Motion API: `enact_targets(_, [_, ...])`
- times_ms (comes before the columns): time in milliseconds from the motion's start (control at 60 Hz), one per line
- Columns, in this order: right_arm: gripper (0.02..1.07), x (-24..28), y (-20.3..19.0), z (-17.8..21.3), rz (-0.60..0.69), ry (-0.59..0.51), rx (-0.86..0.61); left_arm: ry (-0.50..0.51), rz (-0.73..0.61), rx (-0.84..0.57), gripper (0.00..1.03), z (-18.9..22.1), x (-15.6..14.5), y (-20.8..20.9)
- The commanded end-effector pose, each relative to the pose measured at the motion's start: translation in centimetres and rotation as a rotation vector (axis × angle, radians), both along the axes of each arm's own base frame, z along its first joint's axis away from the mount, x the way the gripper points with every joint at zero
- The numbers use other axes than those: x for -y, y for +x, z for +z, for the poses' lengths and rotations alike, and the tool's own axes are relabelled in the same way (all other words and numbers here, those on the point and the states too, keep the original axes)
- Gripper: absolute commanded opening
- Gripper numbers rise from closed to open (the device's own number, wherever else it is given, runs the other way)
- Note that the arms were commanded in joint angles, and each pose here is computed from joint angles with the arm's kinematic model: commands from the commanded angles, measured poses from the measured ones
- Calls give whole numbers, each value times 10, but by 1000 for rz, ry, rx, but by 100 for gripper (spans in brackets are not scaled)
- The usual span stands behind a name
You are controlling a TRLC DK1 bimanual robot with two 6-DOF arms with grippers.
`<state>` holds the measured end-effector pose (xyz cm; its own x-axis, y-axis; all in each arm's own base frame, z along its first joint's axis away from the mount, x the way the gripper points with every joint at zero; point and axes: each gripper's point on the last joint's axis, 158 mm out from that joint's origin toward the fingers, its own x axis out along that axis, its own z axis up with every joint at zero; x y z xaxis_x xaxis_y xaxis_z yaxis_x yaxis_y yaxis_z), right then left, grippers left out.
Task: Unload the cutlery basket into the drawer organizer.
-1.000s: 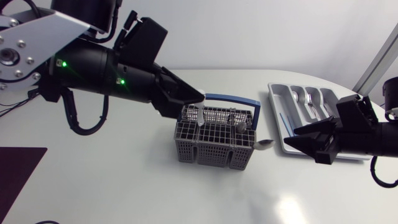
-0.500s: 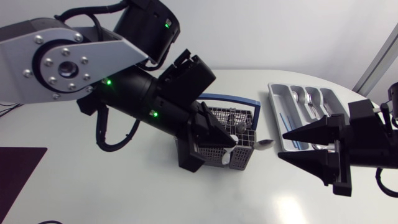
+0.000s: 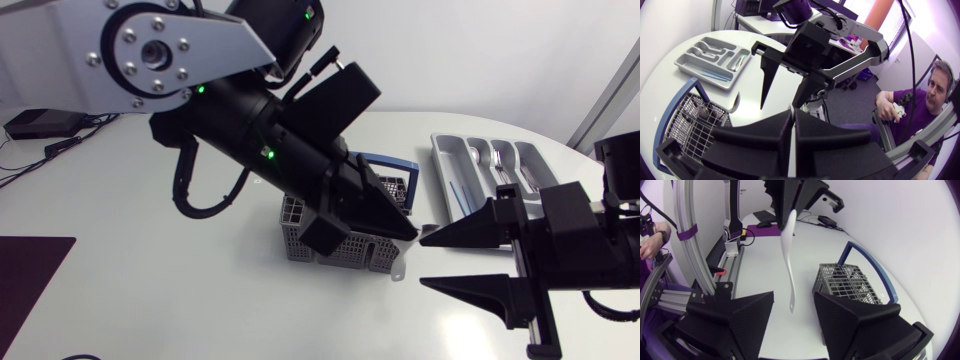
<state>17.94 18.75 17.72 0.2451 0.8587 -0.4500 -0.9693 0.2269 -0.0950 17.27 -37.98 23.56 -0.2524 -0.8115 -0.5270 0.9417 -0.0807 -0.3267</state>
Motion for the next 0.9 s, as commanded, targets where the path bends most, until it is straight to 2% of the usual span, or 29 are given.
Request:
enact_targets(0, [51, -7, -6, 2, 33, 1, 11, -14, -30, 0, 3, 4, 7, 0])
enact_targets(133, [49, -11, -7, 4, 32, -1, 25, -19, -38, -11, 3, 7, 10, 1])
enact_targets(567, [8, -15, -6, 10, 34, 4, 32, -15, -54, -18, 3, 2, 17, 0])
enact_targets(767, [7, -14, -5, 9, 15, 0, 12, -8, -39, -29, 3, -2, 17, 7])
enact_targets(817, [7, -14, -5, 9, 14, -2, 10, -8, -31, -31, 6, -2, 17, 11])
enact_targets(850, [7, -14, -5, 9, 13, -3, 9, -9, -23, -32, 12, -2, 17, 14])
enact_targets(883, [7, -13, -6, 9, 10, -6, 3, -12, -12, -33, 29, 0, 16, 17])
